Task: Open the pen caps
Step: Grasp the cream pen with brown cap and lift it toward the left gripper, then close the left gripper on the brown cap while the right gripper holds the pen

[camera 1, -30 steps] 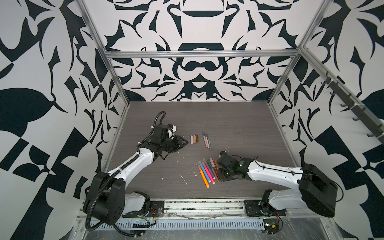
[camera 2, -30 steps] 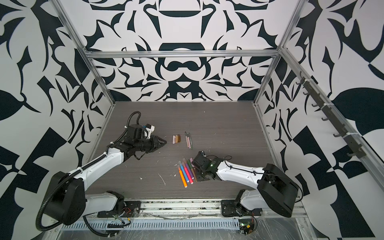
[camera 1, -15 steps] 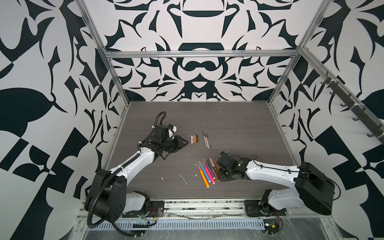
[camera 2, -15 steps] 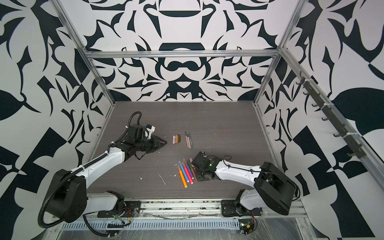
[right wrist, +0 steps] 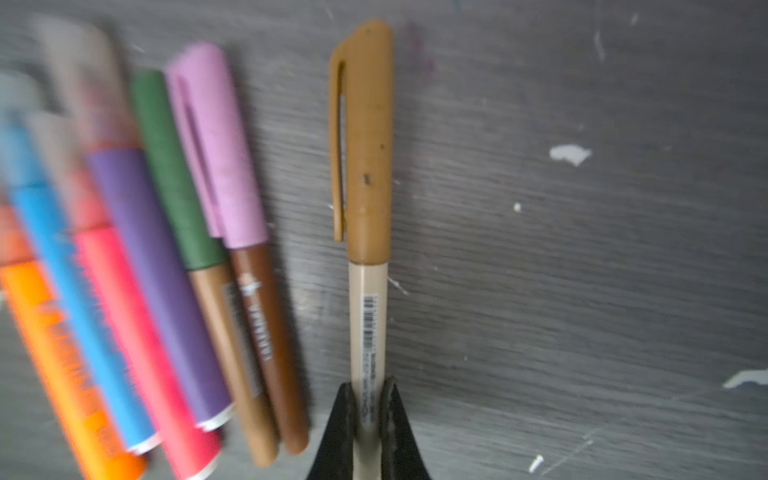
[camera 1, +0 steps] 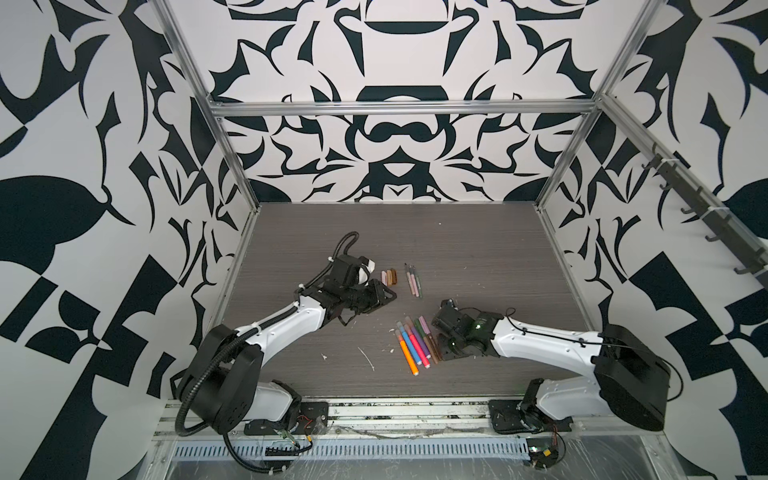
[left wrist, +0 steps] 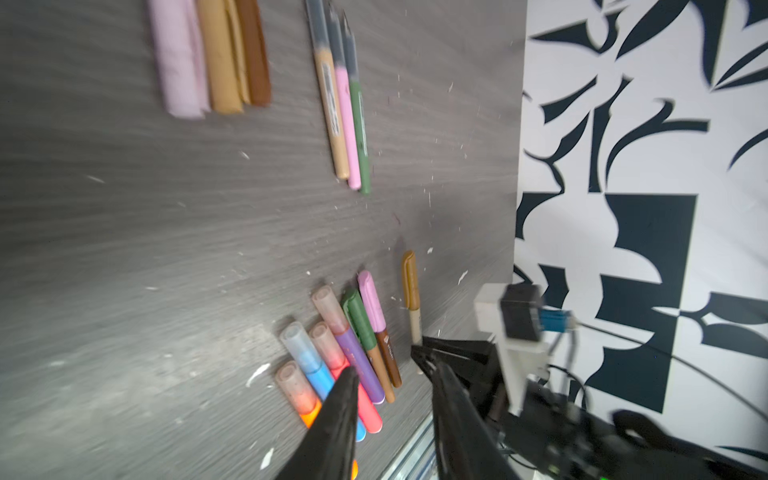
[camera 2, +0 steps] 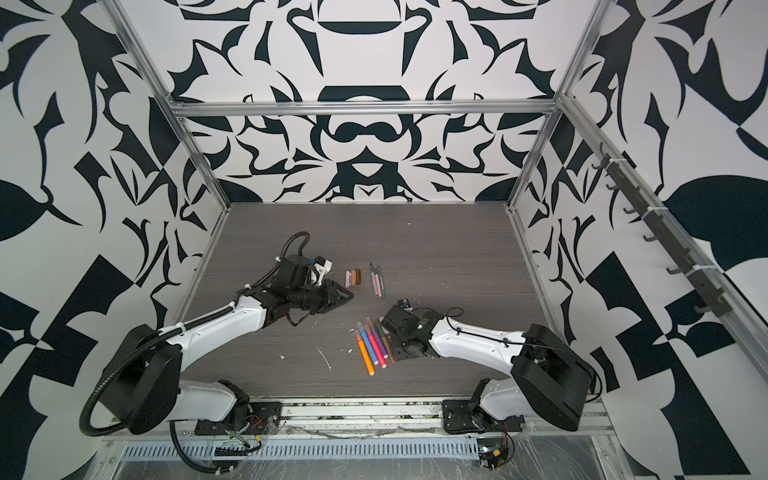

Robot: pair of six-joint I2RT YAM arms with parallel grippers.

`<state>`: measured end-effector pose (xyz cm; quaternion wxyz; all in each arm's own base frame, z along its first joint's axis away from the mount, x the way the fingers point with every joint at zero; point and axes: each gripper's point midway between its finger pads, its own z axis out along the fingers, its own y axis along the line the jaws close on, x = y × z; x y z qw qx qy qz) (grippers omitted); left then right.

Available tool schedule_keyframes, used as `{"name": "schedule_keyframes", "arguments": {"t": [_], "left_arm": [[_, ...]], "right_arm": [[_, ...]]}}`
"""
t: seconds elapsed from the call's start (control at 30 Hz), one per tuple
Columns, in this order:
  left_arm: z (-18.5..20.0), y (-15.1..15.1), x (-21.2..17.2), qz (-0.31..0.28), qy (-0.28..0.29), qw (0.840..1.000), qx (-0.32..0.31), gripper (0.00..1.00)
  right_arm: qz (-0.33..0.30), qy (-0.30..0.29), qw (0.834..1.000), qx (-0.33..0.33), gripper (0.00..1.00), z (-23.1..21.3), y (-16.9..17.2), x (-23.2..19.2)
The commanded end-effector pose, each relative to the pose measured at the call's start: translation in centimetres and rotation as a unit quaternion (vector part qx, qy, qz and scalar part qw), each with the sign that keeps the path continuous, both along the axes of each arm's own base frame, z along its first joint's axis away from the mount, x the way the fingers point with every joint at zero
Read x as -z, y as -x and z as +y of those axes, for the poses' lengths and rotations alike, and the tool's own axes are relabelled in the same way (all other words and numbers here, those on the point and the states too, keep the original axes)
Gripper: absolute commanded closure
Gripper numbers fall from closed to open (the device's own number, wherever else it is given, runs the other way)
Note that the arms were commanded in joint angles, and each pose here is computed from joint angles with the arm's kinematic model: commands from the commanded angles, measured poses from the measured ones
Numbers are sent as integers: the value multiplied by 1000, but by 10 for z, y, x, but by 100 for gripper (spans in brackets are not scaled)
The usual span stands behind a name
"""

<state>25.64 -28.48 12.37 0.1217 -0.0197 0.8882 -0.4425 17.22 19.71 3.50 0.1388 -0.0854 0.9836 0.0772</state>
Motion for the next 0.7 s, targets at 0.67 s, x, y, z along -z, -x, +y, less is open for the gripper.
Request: {"name": "schedule_keyframes", "arguments": {"t": [0.67], "left_arm": [[-75, 10, 20, 18, 13, 999, 42, 67]], "right_arm": [[-33, -166, 984, -62, 100, 71, -13, -78]]}}
